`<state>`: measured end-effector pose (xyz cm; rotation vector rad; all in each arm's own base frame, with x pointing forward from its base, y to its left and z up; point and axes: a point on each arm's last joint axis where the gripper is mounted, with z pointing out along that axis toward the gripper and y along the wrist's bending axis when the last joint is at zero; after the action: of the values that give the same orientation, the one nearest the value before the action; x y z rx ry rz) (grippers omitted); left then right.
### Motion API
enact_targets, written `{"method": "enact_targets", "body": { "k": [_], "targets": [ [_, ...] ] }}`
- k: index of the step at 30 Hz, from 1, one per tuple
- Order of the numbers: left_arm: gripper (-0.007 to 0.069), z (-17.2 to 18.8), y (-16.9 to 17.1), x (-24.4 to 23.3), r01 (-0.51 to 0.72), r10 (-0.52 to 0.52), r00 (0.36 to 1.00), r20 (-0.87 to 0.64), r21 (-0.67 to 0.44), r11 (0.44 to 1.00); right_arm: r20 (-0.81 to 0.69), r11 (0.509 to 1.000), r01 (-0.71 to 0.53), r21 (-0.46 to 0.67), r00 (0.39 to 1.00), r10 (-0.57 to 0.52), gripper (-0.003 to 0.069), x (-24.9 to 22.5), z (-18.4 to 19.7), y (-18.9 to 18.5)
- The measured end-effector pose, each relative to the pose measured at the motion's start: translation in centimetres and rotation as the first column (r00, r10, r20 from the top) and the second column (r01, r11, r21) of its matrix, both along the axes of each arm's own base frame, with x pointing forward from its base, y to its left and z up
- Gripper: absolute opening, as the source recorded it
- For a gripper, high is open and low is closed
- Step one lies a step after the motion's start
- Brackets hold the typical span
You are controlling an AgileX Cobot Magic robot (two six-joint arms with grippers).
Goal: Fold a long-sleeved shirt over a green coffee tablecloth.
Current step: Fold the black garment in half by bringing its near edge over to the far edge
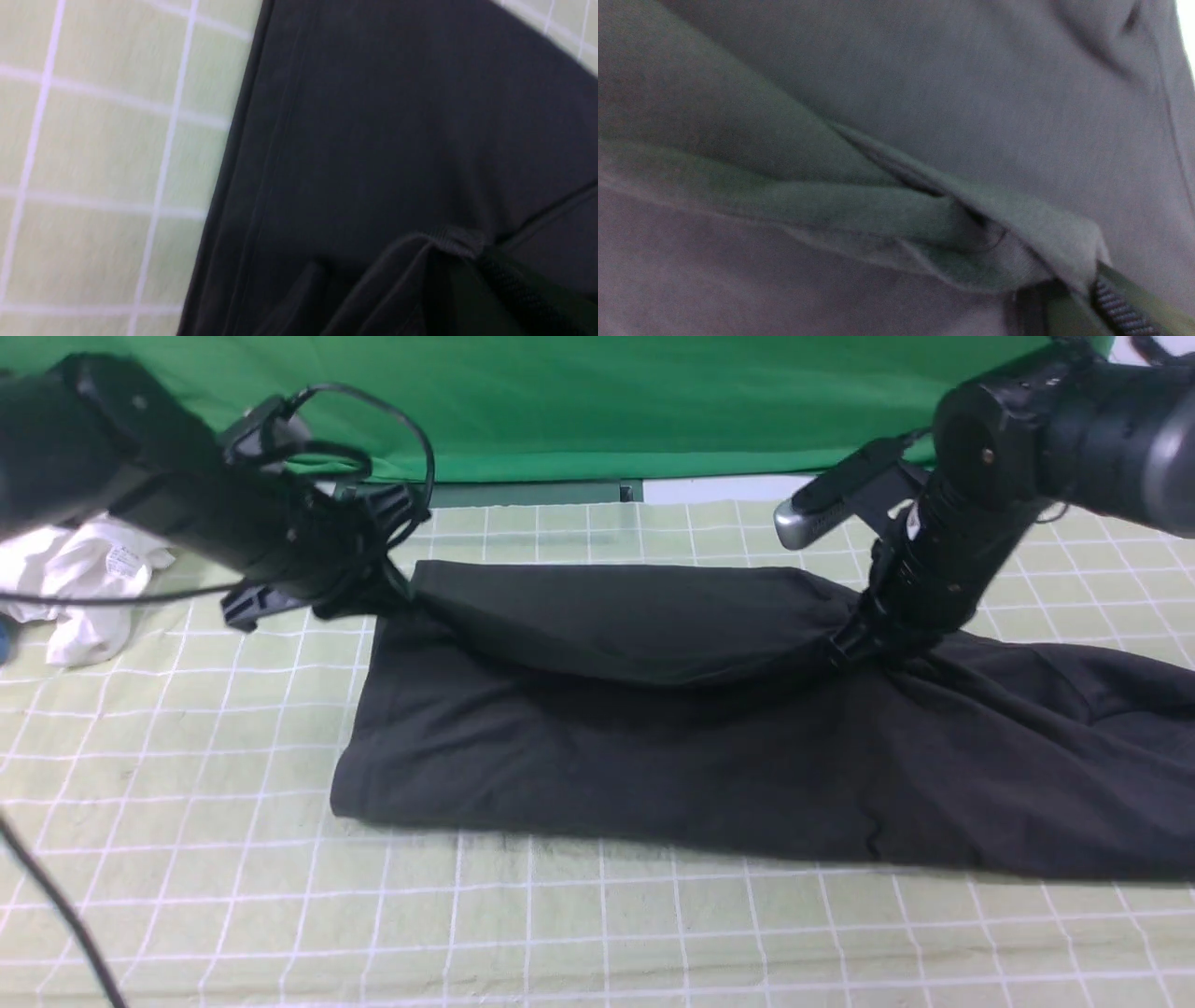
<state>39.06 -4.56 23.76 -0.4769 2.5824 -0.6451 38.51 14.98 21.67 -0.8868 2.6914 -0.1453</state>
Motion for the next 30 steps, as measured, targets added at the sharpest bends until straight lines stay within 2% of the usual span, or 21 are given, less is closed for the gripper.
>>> {"method": "enact_targets", "body": {
  "k": [12,18,26,27,29,30],
  "targets": [
    [0.002,-3.1,0.4,4.0,-0.096,0.096,0.995,0.009,-0.017,0.995,0.125,0.998,0.031,0.05,0.991,-0.037,0.0038,4.6,1.3,-0.2],
    [0.002,-4.9,1.6,5.3,-0.184,0.185,0.982,0.046,-0.017,0.983,0.169,0.997,0.024,0.071,0.985,-0.035,0.0059,6.3,-0.7,0.1],
    [0.0034,-7.3,2.1,6.5,-0.273,0.275,0.958,0.076,-0.037,0.961,0.239,0.997,-0.014,0.08,0.971,-0.006,0.0204,7.9,-3.8,0.7],
    [0.005,-7.5,2.2,6.7,-0.285,0.287,0.954,0.088,-0.037,0.958,0.256,0.997,-0.025,0.074,0.967,0.005,0.0246,8.1,-4.1,0.7],
    [0.0072,-7.5,2.3,6.9,-0.301,0.304,0.946,0.111,-0.037,0.953,0.276,0.998,-0.04,0.058,0.961,0.022,0.0278,8.4,-4.3,0.7],
    [0.0111,-7.3,2.4,7.2,-0.311,0.313,0.94,0.133,-0.039,0.95,0.306,0.998,-0.061,0.034,0.951,0.048,0.0308,8.6,-4.3,0.6]
  ]
}}
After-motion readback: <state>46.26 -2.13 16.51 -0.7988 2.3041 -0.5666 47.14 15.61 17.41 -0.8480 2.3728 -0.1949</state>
